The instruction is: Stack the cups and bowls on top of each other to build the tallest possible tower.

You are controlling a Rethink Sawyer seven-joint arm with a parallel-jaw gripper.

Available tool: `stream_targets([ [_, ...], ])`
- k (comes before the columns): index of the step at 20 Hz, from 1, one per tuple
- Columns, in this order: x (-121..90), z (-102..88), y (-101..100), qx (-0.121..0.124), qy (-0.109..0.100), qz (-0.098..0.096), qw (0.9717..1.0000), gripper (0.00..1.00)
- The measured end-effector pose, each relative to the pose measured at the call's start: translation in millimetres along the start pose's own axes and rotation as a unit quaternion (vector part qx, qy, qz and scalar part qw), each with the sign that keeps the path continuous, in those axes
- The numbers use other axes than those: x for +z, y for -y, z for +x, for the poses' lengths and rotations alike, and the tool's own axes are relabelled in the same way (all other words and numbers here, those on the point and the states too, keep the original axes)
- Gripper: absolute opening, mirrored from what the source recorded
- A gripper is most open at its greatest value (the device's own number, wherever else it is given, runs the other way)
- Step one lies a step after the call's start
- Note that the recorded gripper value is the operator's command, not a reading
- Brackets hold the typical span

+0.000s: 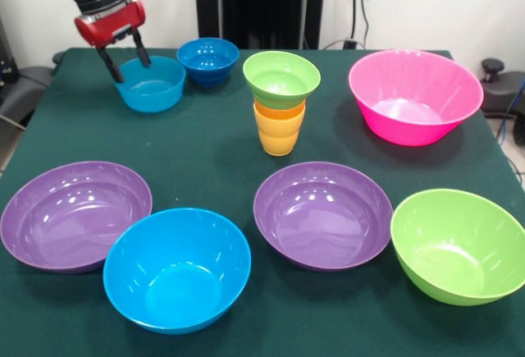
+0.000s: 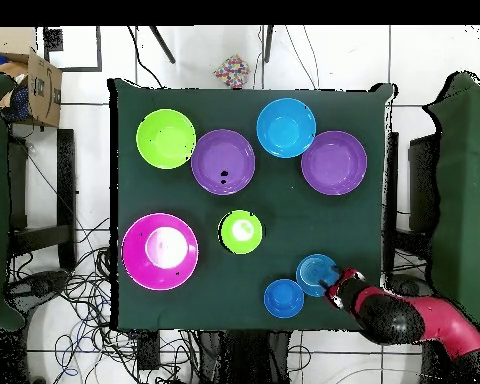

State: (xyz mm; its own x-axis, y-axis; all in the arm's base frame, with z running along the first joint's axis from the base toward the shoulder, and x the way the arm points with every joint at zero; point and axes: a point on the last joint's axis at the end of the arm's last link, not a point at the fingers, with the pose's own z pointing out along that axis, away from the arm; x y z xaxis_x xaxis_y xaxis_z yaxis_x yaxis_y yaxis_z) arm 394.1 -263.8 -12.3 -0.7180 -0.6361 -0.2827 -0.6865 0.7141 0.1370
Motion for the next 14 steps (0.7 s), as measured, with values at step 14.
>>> stream_targets([
  [14,-13,-26.9,10,-0.012,0.001,0.007,0.9999,1.00],
])
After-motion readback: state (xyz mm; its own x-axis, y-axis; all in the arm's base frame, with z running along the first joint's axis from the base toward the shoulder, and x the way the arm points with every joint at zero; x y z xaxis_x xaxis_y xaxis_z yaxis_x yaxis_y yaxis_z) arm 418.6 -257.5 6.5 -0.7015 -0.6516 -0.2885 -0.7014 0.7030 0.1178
